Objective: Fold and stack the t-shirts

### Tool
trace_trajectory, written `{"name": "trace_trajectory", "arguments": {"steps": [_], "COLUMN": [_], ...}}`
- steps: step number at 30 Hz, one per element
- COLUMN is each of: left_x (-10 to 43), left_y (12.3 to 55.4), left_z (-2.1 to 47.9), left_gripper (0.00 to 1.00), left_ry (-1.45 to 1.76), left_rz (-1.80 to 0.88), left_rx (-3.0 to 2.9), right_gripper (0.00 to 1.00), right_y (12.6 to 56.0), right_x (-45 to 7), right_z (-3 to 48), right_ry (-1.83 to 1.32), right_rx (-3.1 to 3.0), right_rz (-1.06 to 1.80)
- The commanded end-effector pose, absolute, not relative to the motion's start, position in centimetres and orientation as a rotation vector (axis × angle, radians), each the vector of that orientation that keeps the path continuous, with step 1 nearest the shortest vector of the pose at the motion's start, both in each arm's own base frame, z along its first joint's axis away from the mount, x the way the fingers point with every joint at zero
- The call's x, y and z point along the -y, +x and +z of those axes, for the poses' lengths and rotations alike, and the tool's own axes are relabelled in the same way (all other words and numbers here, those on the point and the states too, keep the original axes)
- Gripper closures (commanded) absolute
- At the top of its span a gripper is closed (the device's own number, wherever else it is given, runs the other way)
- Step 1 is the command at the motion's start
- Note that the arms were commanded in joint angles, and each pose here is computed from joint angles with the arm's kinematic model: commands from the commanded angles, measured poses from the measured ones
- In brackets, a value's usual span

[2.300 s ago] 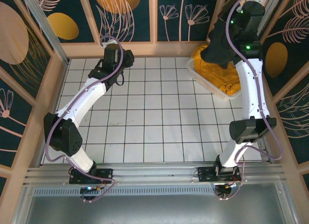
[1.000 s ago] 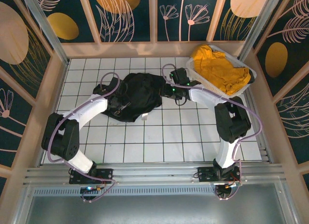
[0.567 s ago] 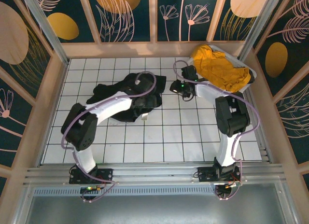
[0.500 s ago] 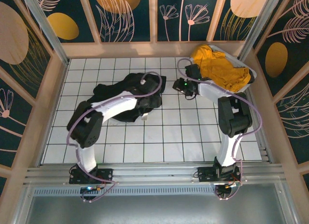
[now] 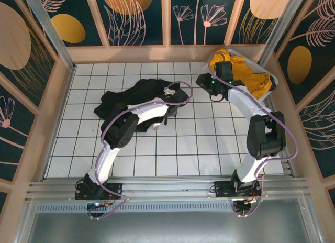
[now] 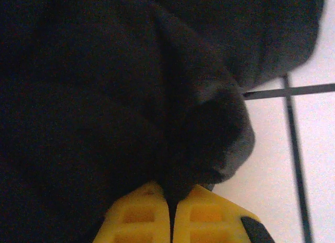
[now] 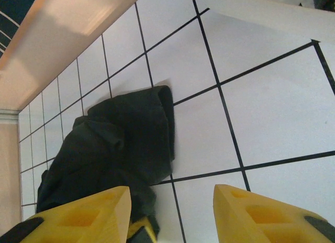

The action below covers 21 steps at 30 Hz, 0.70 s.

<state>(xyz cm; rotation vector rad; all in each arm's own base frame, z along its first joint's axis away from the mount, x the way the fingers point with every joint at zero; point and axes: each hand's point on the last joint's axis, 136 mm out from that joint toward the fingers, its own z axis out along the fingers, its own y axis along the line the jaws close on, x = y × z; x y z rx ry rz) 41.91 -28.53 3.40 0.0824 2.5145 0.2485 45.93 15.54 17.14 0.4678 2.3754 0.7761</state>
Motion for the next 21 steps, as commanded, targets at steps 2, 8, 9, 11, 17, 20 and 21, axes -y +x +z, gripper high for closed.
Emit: {"name": "trace_trajectory", "arguments": {"steps": [2, 8, 9, 11, 17, 20, 21], "left_x": [22.4, 11.8, 10.7, 9.0, 4.0, 2.5, 2.5], "left_y": [40.4, 35.2, 34.5, 33.3, 30.1, 29.1, 29.0], "left_z": [13.1, 19.9, 20.8, 23.0, 27.2, 28.1, 28.3], "left_gripper": [1.0, 1.0, 1.0, 1.0, 1.0, 1.0, 1.0], "left_ry": [-0.153, -0.518, -0.549, -0.577, -0.717, -0.765, -0.761], "left_rz": [0.308, 0.197, 0.168, 0.097, 0.137, 0.174, 0.166], "left_rx": [-2.354, -2.241, -2.212, -2.136, -1.966, -1.915, -1.91], "right_gripper": [0.55, 0.55, 0.55, 0.55, 0.56, 0.54, 0.54], "right_y": [45.2, 45.6, 45.6, 45.7, 45.1, 45.2, 45.2], "right_x": [-15.8, -18.8, -19.5, -21.6, -28.3, -30.4, -30.7], "right_z": [16.4, 15.2, 15.0, 14.5, 11.6, 9.9, 9.3], "right_ry": [0.492, 0.428, 0.416, 0.388, 0.332, 0.389, 0.421], "right_rx": [-2.39, -2.419, -2.428, -2.451, -2.538, -2.565, -2.575], "right_rz": [0.811, 0.807, 0.813, 0.834, 0.945, 1.022, 1.035]}}
